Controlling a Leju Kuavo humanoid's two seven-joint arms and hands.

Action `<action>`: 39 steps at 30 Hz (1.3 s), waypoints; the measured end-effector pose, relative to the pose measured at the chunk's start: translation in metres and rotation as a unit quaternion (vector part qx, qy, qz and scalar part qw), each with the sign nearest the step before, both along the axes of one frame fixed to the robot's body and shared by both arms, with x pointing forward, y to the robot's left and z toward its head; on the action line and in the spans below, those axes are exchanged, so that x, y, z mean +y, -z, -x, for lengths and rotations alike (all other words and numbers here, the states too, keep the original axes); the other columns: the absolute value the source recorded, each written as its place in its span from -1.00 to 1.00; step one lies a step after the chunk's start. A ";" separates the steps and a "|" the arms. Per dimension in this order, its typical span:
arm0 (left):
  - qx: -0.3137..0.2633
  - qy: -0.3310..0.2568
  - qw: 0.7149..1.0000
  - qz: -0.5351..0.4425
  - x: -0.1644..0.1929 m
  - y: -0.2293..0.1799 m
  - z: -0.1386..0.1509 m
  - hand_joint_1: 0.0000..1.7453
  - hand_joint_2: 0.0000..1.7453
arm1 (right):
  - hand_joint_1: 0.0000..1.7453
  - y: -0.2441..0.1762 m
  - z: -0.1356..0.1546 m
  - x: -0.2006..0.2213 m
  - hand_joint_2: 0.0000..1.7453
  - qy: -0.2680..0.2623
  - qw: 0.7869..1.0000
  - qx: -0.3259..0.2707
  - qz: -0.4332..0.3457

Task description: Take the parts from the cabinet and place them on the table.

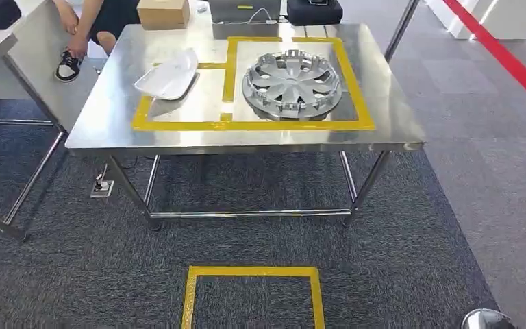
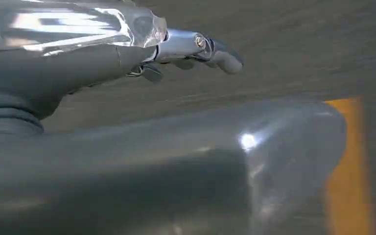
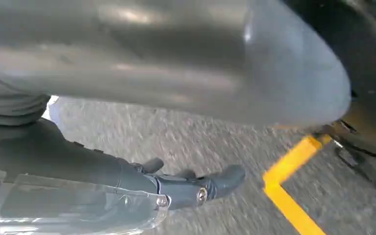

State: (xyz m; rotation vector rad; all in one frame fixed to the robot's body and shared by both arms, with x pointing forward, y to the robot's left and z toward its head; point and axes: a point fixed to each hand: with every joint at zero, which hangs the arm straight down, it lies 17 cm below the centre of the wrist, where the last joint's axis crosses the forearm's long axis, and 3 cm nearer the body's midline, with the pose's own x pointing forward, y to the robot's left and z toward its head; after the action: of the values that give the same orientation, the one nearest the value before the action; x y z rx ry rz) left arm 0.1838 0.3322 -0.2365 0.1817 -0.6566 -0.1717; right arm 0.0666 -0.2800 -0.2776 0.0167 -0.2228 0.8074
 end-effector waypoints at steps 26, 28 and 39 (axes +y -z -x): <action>0.125 -0.023 0.990 0.067 -0.044 0.031 0.063 -1.00 -1.00 | -1.00 -0.002 0.013 0.033 -1.00 -0.010 0.999 0.030 -0.040; 0.130 -0.030 0.989 0.070 -0.044 0.031 0.066 -1.00 -1.00 | -1.00 -0.002 0.014 0.033 -1.00 -0.007 0.999 0.030 -0.039; 0.141 -0.073 0.983 0.092 -0.046 0.032 0.068 -1.00 1.00 | -1.00 0.001 0.022 0.021 1.00 0.096 0.992 0.080 -0.002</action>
State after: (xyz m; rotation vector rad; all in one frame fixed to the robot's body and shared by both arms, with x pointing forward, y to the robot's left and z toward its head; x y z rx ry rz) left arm 0.1159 0.2864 -0.2689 0.0255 -0.3730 0.0064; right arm 0.0446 -0.2594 -0.2784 0.0627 -0.0729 0.6103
